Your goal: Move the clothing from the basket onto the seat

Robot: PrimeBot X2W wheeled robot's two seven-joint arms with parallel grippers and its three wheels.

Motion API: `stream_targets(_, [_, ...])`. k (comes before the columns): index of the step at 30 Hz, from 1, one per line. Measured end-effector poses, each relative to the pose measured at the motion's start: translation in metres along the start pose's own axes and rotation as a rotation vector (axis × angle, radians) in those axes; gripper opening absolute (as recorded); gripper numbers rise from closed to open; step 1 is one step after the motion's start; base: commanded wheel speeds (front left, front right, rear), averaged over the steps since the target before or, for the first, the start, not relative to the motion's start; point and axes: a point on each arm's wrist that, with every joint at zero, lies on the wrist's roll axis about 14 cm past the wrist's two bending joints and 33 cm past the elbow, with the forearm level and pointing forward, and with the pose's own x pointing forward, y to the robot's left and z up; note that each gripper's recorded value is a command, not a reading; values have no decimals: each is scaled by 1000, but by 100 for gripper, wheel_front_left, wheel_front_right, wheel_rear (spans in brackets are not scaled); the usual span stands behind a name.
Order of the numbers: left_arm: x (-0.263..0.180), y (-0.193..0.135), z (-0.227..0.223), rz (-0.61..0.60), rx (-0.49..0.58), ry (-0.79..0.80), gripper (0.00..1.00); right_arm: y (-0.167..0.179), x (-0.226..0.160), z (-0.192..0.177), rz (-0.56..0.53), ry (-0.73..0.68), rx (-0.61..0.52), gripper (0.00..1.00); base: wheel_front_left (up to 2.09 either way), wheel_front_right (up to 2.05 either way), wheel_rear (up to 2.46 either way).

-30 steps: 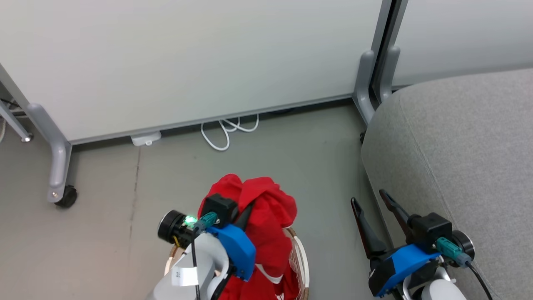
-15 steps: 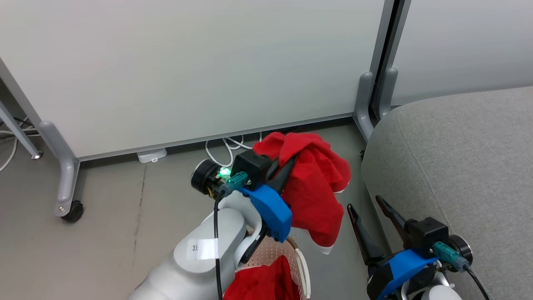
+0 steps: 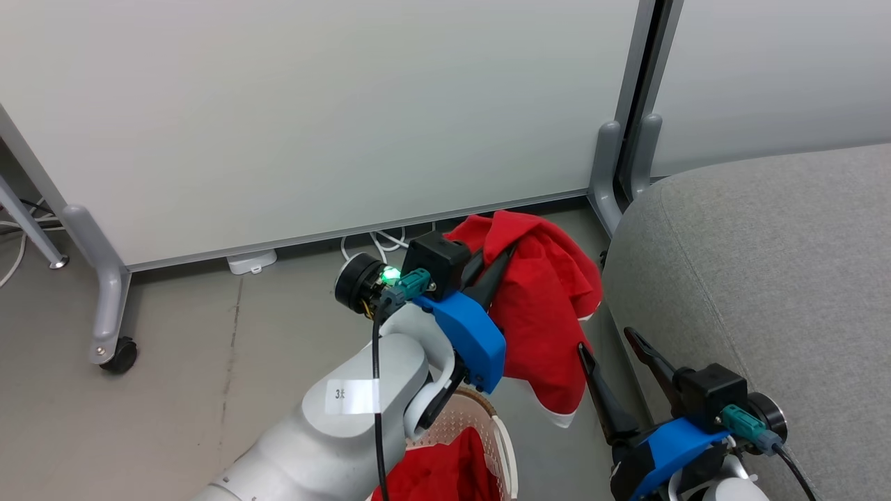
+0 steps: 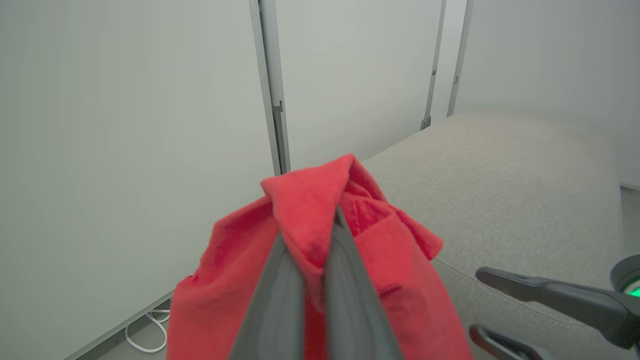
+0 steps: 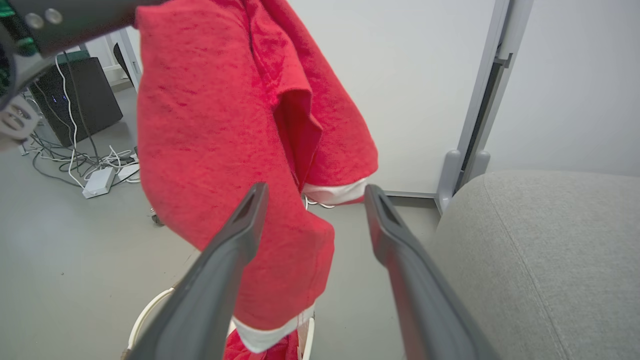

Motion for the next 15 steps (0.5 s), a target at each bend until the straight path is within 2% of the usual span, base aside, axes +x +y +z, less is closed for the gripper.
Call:
stream_targets(8, [-1,0,-10,0,-6,30,0,3,2,-1,10,4,2,100,0,0,0])
stream_targets(15, [-1,-2,-13,-9,-11,42,0,20,11,1,66,14,13,100,0,0,0])
